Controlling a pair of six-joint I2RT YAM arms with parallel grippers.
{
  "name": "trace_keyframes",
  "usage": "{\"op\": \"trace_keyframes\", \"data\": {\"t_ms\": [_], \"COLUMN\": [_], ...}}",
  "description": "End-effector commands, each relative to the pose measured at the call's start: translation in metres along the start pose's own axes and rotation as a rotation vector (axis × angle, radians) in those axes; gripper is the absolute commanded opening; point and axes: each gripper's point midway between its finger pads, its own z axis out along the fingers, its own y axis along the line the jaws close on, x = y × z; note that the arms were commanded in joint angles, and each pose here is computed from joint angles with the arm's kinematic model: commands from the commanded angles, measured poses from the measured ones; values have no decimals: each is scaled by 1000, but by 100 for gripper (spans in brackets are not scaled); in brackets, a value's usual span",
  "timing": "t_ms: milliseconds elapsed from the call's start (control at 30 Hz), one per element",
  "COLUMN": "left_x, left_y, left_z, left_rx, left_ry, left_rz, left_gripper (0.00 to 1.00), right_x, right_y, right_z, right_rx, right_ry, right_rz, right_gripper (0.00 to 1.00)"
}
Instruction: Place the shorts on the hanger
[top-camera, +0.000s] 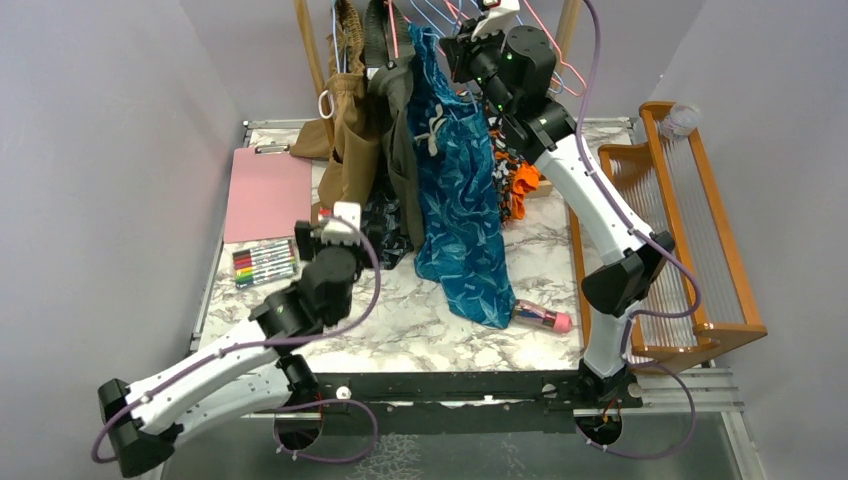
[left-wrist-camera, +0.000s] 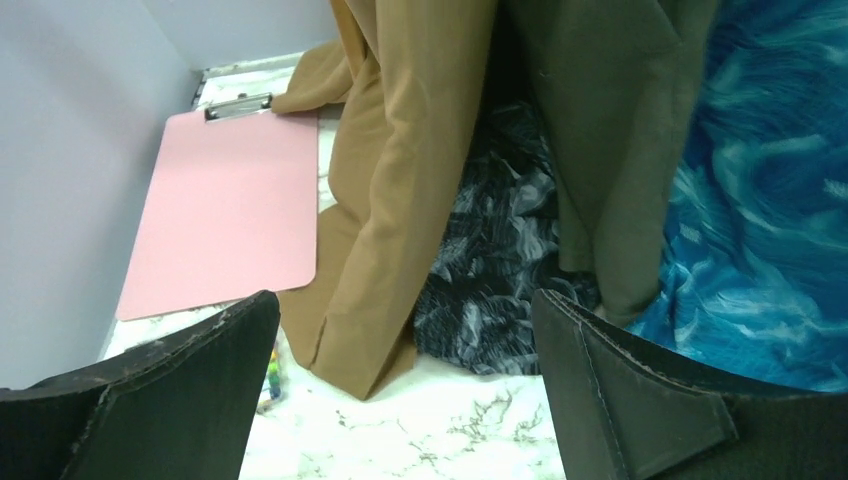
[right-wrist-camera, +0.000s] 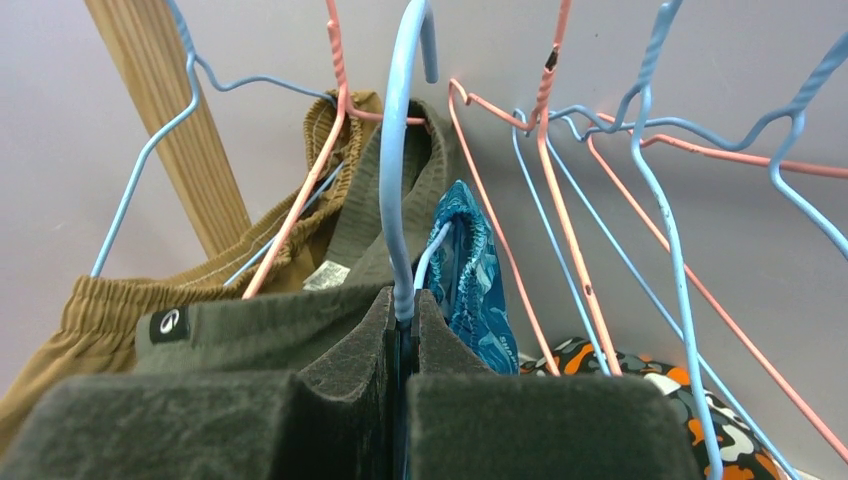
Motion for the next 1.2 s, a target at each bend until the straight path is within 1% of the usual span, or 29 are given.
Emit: {"op": "trace_keyframes", "data": {"t_ms": [0,33,133,233,367,433,533,600,733,833,933,1000,1067,1167], "left_x": [-40,-48,-84,-114,-138,-145,-152,-160,-176,-175,-176,-180,-177,-180], "left_y": [3,16,29,41,66,76,91,99,105,115,129,136,142,139], "left_z": [43,56,68,68,67,76,102,119,157,186,208,215,224,237], "left_rx": [20,0,10,-13,-86,-109,-112,-106,-29,10,38,85,109,157], "left_ry": [17,19,-34,-87,-151,-163,-154,-171,-196,-206,-256,-314,-336,-355], "left_rz": [-150,-197,-292,-330,-371,-383,-432,-464,-523,-569,-597,-610,-624,-576], "left_gripper": [98,96,95,95,96,97,96,96,95,93,92,92,92,92], "right_x": [-47,-45,-43,-41,-34,-32,-30,-28,-23,-21,-18,-13,-8,-4], "right_y": [8,8,7,7,9,11,13,14,17,19,20,21,23,24], "right_z": [-26,-28,-35,-41,-43,-43,-43,-43,-40,-39,-42,-43,-44,-46], "right_rx": [-46,-45,-41,-43,-55,-61,-70,-77,-89,-95,-97,-101,-112,-118], "right_ry": [-89,-83,-71,-65,-51,-47,-42,-39,-26,-20,-11,1,11,18], "right_rz": [20,18,14,19,32,42,56,67,92,104,119,128,136,136], "right_gripper": [1,1,1,1,1,1,1,1,1,1,1,1,1,1]}}
